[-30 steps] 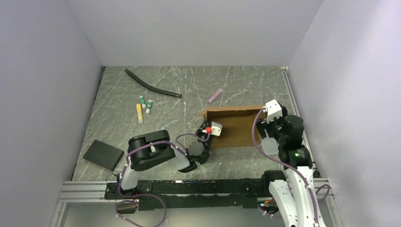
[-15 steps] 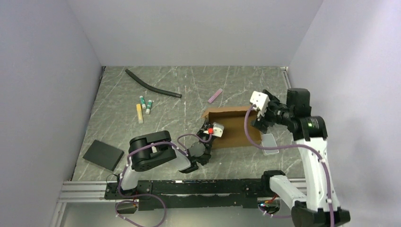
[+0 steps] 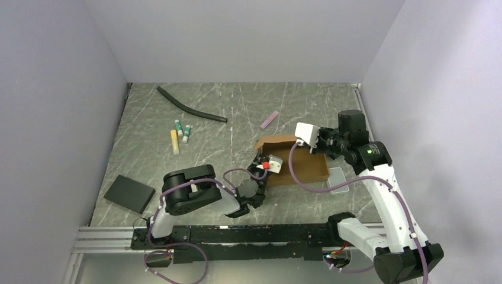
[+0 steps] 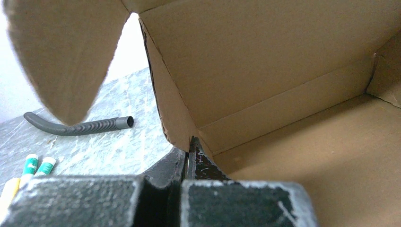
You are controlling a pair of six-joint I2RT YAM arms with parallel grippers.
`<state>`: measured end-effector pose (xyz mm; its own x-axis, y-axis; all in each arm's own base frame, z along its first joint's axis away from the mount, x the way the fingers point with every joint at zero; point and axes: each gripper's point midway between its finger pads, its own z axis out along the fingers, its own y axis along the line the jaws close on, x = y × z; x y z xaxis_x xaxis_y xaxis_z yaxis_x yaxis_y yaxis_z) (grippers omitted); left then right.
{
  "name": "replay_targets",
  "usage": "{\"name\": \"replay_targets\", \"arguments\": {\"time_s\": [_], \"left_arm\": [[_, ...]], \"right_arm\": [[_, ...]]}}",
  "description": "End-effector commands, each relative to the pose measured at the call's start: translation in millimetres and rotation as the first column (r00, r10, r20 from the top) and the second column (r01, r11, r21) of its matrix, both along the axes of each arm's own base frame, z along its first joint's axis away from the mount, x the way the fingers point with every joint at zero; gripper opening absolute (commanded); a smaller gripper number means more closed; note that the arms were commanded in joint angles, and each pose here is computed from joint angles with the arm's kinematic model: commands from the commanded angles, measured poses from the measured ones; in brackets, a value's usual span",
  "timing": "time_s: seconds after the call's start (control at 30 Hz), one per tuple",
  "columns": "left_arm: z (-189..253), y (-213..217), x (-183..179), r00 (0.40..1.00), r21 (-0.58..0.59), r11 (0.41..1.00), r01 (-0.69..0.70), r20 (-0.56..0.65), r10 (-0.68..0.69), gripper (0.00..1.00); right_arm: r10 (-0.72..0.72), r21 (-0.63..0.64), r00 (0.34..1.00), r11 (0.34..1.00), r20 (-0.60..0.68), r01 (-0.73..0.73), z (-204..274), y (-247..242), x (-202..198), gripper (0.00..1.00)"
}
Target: Fold the paper box
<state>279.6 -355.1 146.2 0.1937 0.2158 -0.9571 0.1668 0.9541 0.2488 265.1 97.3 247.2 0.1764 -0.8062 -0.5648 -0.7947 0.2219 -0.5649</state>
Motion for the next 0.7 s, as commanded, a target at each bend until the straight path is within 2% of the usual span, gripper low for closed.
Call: {"name": "replay_targets", "arguments": {"time_s": [0.0, 0.03, 0.13, 0.17, 0.2, 0.27, 0.33, 0.5, 0.67], "left_arm": [[9.1, -0.6, -6.9, 1.000, 0.013, 1.000, -0.022, 0.011, 0.022, 0.02], [10.4, -1.2, -9.8, 1.000, 0.013, 1.000, -0.020, 0.011, 0.020, 0.06], [17.8, -0.3, -20.7, 1.000, -0.004, 1.000, -0.023, 0.006, 0.023, 0.27], [20.7, -0.9, -26.0, 1.000, -0.007, 1.000, -0.014, 0.006, 0.014, 0.37], [23.8, -1.2, -32.3, 1.000, -0.013, 1.000, -0.003, 0.005, 0.004, 0.44], [28.2, -1.8, -45.9, 1.000, -0.014, 1.000, 0.013, 0.002, -0.013, 0.67], [30.9, -5.4, -65.1, 0.999, 0.003, 0.999, 0.046, -0.005, -0.046, 0.77], [36.8, 13.4, -104.7, 0.997, -0.005, 0.998, 0.059, -0.050, -0.060, 0.90], [62.9, 59.2, -121.6, 0.995, -0.108, 0.993, 0.042, -0.089, -0.052, 0.94]], "right_arm": [[-0.004, -0.064, 0.991, 0.998, 0.130, 0.012, 8.1, -6.3, 17.7, 0.18], [-0.004, -0.065, 0.991, 0.998, 0.131, 0.012, 7.4, -6.3, 17.6, 0.14], [-0.001, -0.067, 0.991, 0.998, 0.132, 0.010, 5.2, -6.7, 15.4, 0.05], [0.000, -0.067, 0.992, 0.998, 0.128, 0.009, 3.3, -6.4, 14.2, 0.03], [0.001, -0.066, 0.992, 0.998, 0.126, 0.007, 2.0, -6.0, 13.4, 0.02], [0.000, -0.066, 0.993, 0.998, 0.122, 0.009, -1.3, -6.5, 12.1, 0.00], [-0.002, -0.064, 0.993, 0.998, 0.118, 0.009, -3.7, -6.4, 11.4, 0.00], [0.009, -0.054, 0.995, 0.999, 0.102, -0.004, -6.9, -4.3, 6.0, 0.00], [0.066, -0.068, 0.996, 0.996, 0.060, -0.062, -19.1, 0.5, -5.4, 0.00]]}}
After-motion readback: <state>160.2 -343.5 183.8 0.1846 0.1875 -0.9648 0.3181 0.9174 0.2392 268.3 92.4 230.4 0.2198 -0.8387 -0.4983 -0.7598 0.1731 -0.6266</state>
